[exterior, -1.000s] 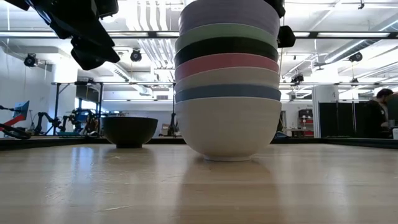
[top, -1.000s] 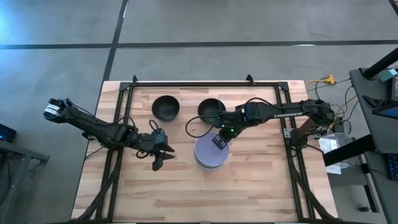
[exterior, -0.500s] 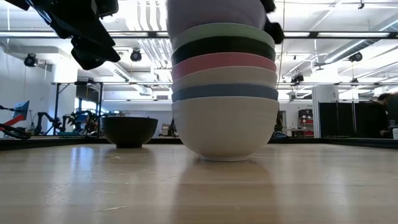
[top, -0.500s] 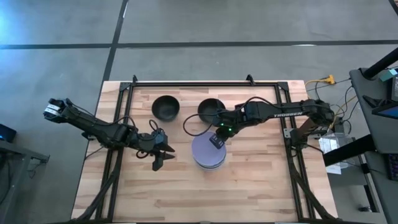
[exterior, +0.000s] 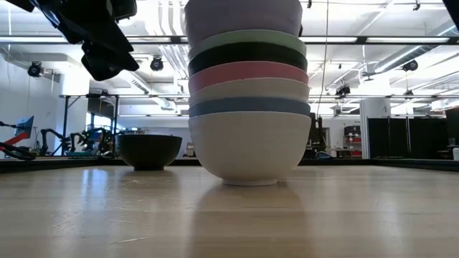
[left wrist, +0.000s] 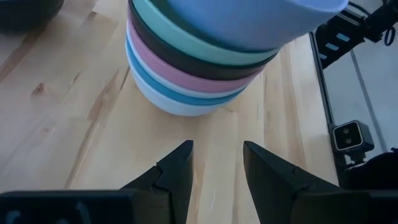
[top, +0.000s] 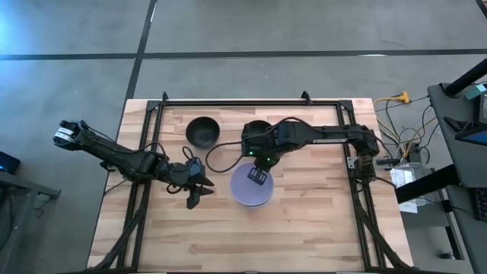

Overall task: Nest bowls inside each other
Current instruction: Stack the purple bowl on top of the light green bowl

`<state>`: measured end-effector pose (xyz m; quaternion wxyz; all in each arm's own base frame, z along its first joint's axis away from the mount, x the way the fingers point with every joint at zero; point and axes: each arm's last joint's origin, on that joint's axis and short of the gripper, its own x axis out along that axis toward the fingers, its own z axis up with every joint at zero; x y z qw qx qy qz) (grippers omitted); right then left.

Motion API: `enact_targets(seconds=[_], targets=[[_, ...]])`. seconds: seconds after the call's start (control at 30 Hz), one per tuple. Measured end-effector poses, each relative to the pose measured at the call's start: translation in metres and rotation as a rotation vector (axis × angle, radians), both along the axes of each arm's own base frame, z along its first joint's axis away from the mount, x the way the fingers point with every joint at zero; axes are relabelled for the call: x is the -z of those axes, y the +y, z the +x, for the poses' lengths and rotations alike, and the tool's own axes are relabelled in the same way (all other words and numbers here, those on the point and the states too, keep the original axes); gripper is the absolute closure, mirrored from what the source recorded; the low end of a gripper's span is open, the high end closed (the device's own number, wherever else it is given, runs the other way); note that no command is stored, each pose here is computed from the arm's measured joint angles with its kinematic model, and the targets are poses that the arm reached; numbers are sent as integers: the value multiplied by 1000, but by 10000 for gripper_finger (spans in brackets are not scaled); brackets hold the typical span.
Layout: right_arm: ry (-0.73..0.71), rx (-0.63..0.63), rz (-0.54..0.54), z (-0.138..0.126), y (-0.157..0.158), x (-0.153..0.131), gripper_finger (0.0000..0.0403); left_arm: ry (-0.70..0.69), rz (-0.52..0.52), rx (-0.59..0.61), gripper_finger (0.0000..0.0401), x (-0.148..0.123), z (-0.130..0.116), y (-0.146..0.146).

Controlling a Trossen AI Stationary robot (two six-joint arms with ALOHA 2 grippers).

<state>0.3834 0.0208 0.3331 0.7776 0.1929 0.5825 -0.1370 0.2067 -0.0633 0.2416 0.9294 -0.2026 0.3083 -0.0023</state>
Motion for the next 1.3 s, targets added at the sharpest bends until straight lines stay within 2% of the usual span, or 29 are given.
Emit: enact_targets(seconds=[0.27,0.5,1.3], targets=[[29,10,-24,-13,-4,9,391,8,0,1,276,1,-1,0],[-39,0,17,-4,-2,17,391,6,0,1,276,1,0,0],[16,-12,25,-2,0,32,391,8,4,-1,276,1,-1,0]])
